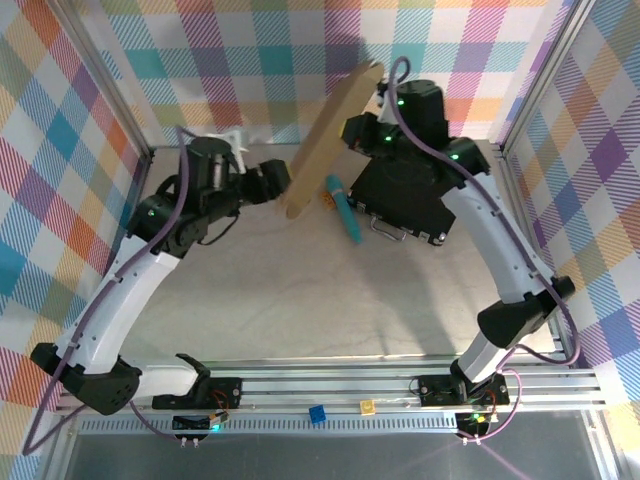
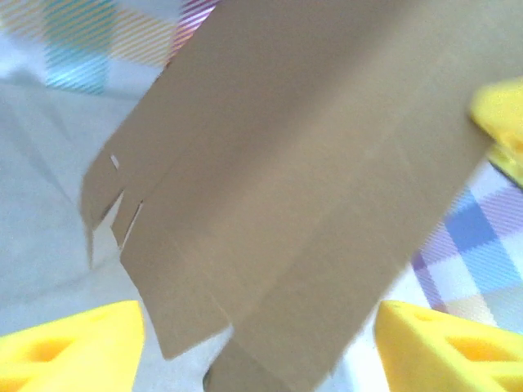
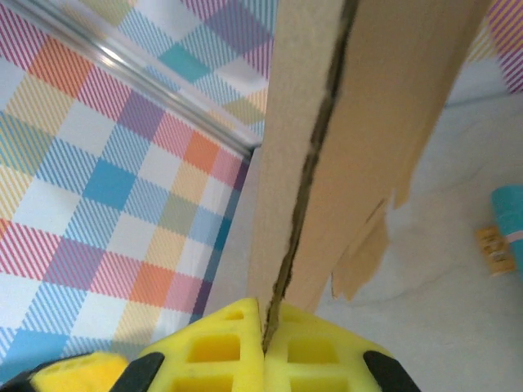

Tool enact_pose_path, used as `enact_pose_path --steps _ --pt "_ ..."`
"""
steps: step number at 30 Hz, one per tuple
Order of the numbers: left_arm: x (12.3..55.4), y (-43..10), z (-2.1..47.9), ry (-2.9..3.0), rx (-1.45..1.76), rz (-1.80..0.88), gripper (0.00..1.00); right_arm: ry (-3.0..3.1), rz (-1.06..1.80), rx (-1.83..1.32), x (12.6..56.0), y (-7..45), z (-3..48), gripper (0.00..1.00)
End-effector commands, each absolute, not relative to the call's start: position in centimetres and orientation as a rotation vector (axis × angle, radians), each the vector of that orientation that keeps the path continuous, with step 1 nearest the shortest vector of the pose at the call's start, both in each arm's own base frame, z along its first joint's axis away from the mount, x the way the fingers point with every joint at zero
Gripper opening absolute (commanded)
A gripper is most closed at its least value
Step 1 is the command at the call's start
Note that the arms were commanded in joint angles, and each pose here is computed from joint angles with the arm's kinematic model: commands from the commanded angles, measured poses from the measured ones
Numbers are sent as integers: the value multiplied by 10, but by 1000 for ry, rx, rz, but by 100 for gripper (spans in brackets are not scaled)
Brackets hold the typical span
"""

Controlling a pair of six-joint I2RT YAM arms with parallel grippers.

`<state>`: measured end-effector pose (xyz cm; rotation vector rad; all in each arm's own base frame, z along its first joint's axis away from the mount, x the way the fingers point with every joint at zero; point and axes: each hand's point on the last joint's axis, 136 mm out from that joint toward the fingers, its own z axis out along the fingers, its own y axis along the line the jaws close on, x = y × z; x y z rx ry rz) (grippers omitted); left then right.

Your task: Fold the paper box

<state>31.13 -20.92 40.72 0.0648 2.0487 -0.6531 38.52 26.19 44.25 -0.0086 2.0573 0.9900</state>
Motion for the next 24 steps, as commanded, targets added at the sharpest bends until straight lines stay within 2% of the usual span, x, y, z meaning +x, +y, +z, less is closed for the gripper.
enact_pose_path --steps 1,5,8,16,24 --pt "296 -237 452 1786 368 -449 81 1979 883 -63 373 234 475 0" --pt "280 -281 465 1605 604 -190 85 1983 861 -66 366 225 480 0" --pt "285 -307 458 1546 698 29 91 1980 870 -55 361 221 484 0" --pt "330 -329 466 1494 559 401 98 1982 913 -60 348 220 490 0" --pt "338 -317 481 1500 474 459 98 1980 900 -68 341 214 492 0"
